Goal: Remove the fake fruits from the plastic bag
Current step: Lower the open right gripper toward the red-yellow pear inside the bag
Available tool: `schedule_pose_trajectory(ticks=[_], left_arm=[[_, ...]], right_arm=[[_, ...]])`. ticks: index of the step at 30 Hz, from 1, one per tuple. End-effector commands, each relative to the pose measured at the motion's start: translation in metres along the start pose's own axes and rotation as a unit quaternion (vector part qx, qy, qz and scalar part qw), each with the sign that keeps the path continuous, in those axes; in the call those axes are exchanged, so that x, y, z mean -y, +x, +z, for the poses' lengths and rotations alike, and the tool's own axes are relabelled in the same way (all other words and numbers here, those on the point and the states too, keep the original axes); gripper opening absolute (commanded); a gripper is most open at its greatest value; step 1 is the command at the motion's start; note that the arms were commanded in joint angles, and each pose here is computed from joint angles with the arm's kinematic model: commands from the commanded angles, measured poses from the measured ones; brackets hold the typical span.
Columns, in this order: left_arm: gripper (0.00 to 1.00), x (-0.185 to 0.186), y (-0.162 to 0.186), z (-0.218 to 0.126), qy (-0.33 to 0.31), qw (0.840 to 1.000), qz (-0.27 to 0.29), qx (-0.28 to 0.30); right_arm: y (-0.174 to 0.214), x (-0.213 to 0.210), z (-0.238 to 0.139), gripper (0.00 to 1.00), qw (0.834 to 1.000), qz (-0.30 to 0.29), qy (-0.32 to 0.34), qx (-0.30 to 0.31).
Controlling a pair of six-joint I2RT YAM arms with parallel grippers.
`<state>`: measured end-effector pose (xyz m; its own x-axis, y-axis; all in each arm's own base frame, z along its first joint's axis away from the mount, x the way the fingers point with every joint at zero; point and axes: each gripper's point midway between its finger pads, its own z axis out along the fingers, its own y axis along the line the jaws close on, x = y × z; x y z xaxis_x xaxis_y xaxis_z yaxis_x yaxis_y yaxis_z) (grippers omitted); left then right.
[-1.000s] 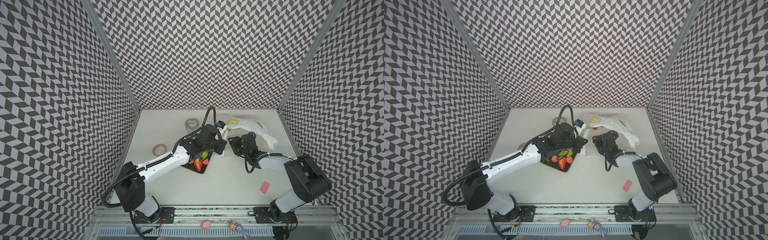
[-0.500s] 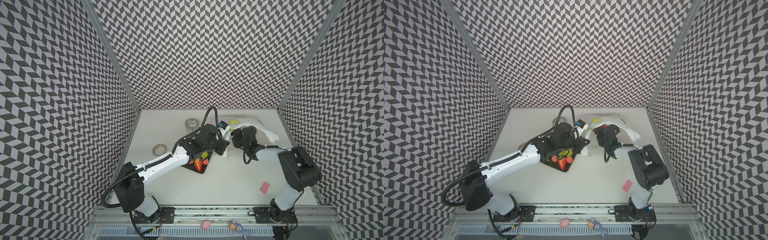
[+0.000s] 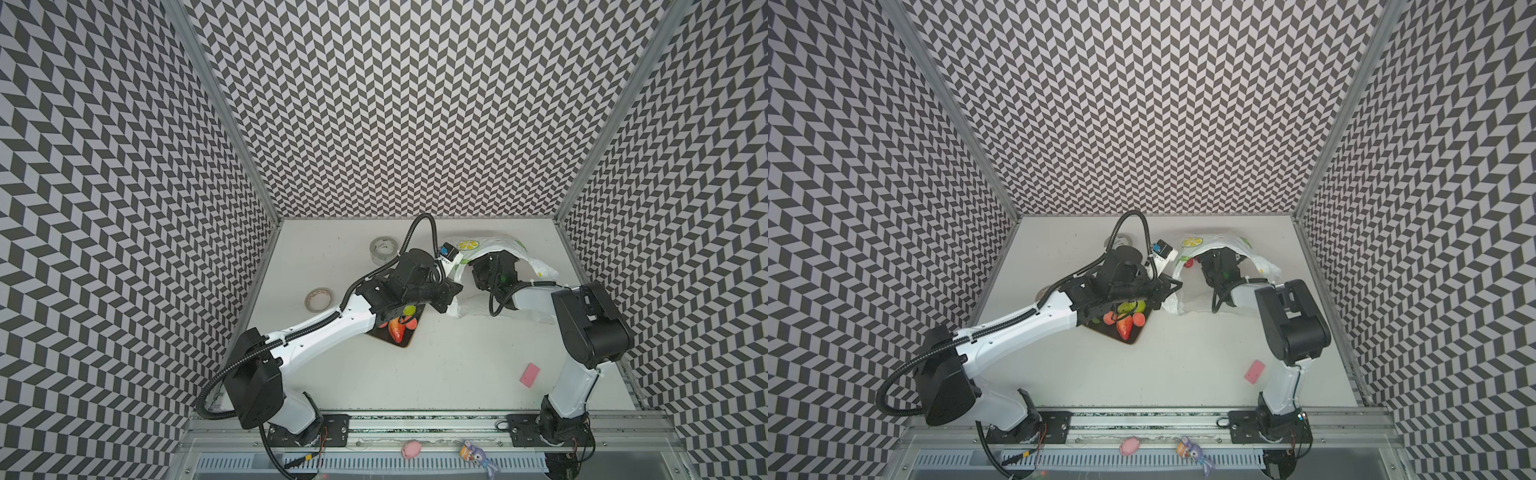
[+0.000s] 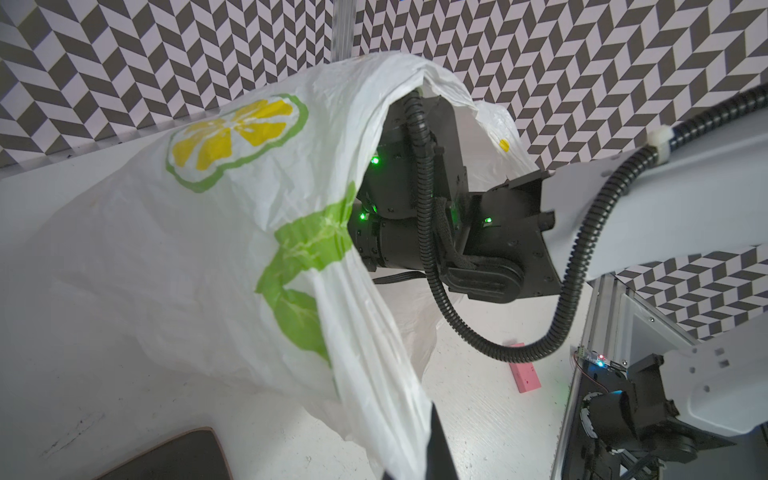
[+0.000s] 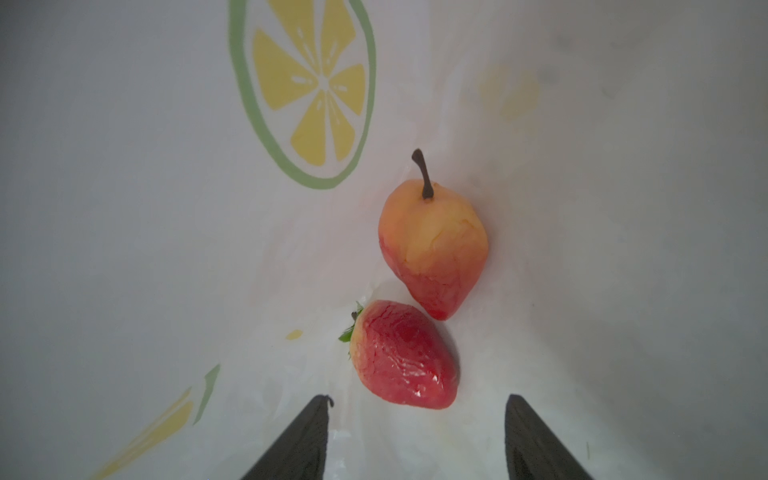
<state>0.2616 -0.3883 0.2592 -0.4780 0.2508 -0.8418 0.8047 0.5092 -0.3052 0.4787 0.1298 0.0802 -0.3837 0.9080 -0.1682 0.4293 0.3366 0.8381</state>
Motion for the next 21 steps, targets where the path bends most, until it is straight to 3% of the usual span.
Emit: schedule_pose_trajectory(ticks=[1, 7, 21], left_arm=[[0.0, 0.011, -0.009, -0.01, 0.017, 0.999, 0.019, 0.02], [0.0, 0.016, -0.012, -0.013, 0.026, 0.999, 0.018, 0.027], [0.0, 0.023, -0.018, -0.017, 0.038, 0.998, 0.029, 0.035]], right_arm=[[-0.004, -0.007, 0.01, 0.66, 1.0, -0.023, -0.003, -0.001], [-0.004, -0.011, 0.029, 0.7, 0.999, -0.048, -0.003, -0.009], [-0.012, 0.013, 0.049, 0.79, 0.996, -0.058, 0.065, 0.007]])
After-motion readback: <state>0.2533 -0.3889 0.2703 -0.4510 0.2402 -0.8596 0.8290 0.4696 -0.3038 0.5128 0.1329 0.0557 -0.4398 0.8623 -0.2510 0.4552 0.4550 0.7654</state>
